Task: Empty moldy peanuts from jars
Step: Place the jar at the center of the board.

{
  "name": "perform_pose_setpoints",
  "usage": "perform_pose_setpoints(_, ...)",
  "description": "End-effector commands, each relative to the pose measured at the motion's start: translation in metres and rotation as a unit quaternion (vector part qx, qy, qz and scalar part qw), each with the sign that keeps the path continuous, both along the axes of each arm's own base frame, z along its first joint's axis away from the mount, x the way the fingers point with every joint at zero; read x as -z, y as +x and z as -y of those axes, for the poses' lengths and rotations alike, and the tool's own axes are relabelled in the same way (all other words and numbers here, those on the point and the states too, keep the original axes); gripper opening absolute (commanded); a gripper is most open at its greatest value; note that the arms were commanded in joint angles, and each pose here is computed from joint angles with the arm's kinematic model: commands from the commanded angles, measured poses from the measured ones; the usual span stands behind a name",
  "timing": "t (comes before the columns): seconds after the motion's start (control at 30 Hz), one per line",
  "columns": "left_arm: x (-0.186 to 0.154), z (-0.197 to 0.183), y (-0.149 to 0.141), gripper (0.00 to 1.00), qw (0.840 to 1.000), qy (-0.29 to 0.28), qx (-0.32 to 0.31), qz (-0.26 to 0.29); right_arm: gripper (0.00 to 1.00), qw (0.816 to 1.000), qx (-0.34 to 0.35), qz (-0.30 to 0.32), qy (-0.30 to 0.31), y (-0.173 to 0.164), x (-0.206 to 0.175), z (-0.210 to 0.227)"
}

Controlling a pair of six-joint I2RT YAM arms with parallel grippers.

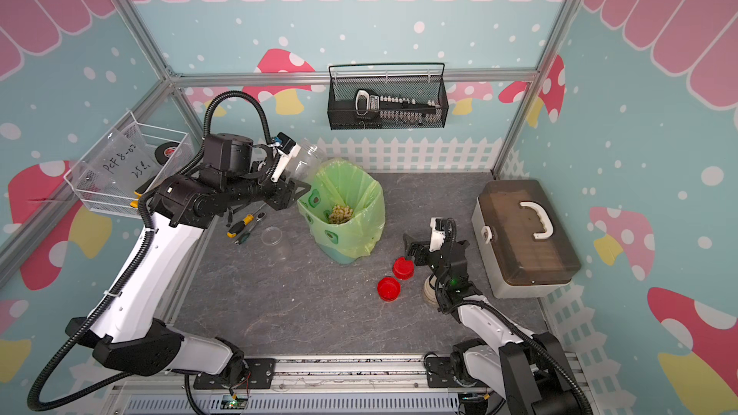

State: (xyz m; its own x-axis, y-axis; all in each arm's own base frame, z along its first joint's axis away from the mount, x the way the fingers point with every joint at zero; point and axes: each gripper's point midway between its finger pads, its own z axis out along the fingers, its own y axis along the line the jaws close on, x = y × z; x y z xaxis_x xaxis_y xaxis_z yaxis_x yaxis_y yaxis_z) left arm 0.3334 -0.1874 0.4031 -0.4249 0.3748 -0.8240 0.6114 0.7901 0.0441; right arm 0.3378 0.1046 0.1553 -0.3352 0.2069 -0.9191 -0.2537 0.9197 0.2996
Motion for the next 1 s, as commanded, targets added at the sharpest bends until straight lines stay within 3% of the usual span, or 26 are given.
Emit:
perform_pose_setpoints(0.0, -0.006, 0.015, -0.017, 0.3, 0.995, -0.072, 0.035, -0.065, 0.99, 1.0, 0.009, 0.017, 0.008, 0.0, -0.008, 0.004)
perform_pose_setpoints(0.2, -0.01, 0.016, -0.02, 0.29, 0.988, -0.109, 0.049, -0.1, 0.99, 1.0, 0.009, 0.018, 0.008, 0.0, -0.009, 0.004)
perform_pose_setpoints(0.43, -0.016, 0.014, -0.025, 0.29, 0.988, -0.133, 0.059, -0.047, 0.99, 1.0, 0.009, 0.017, 0.008, 0.0, -0.008, 0.004)
perform_pose_setpoints(0.7, -0.028, 0.014, -0.034, 0.29, 0.972, -0.207, 0.086, -0.076, 0.99, 1.0, 0.009, 0.018, 0.008, 0.0, -0.009, 0.004)
perform_pose_setpoints(0.97, -0.016, -0.017, -0.04, 0.28, 0.968, -0.242, 0.009, 0.061, 0.99, 1.0, 0.008, 0.019, 0.009, 0.0, -0.009, 0.004)
